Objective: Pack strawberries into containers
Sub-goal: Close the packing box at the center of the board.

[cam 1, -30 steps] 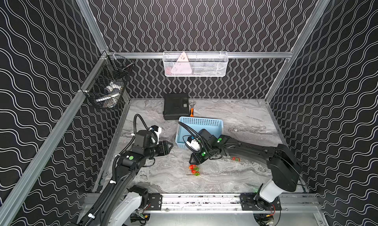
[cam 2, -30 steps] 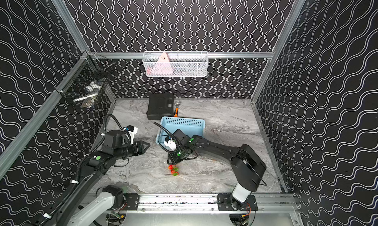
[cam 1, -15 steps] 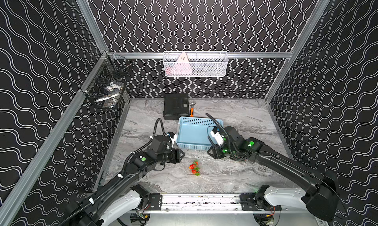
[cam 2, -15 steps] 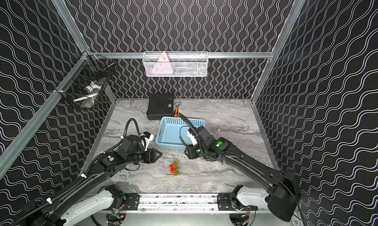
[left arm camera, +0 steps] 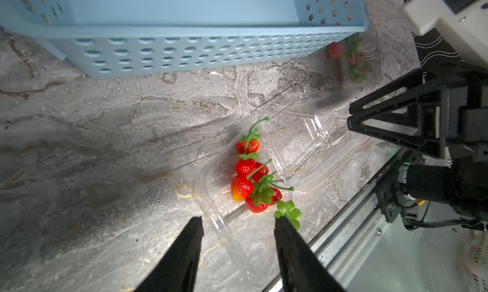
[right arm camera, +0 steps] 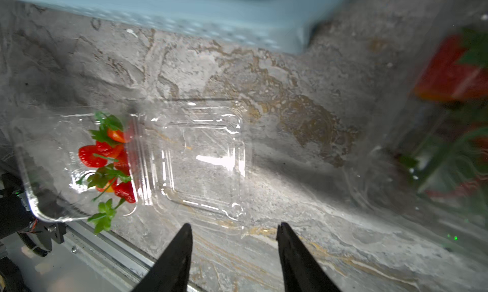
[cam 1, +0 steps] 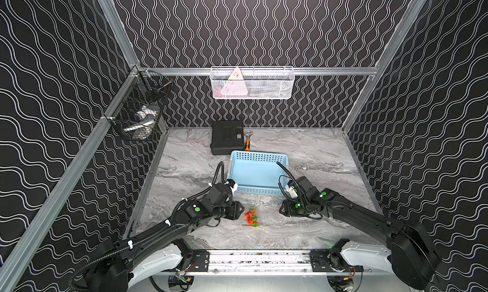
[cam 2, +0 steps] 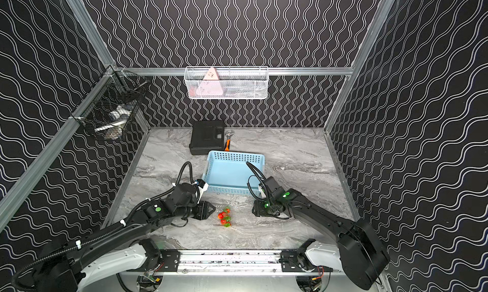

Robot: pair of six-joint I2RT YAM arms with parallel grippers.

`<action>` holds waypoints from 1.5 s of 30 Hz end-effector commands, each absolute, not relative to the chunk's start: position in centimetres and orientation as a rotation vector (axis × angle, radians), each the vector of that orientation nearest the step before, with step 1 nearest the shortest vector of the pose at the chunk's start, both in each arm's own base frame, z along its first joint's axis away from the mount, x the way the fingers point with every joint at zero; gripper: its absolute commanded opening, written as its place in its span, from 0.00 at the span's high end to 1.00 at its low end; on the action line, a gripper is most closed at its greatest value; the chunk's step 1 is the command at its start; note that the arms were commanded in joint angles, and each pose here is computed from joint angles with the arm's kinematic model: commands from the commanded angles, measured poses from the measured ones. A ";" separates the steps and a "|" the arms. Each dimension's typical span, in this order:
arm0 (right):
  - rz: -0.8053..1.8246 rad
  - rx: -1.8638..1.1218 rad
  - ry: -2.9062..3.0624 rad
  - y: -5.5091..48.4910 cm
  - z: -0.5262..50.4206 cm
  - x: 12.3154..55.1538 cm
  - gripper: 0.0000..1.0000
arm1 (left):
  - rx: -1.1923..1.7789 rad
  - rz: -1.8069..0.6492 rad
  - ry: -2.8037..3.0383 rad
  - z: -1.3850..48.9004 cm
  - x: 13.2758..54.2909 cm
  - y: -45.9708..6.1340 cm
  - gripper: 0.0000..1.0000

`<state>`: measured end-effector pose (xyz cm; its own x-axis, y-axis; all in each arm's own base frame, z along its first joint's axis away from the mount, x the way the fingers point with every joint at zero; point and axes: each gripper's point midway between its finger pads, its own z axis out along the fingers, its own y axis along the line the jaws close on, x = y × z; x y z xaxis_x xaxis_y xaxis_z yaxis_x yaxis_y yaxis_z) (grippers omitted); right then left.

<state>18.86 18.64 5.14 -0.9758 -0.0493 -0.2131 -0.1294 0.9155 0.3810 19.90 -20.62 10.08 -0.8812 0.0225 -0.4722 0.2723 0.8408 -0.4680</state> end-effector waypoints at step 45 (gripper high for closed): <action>1.218 -0.377 2.635 26.5 13.3 19.7 0.47 | 0.196 -0.848 2.570 5.4 20.9 -22.9 0.52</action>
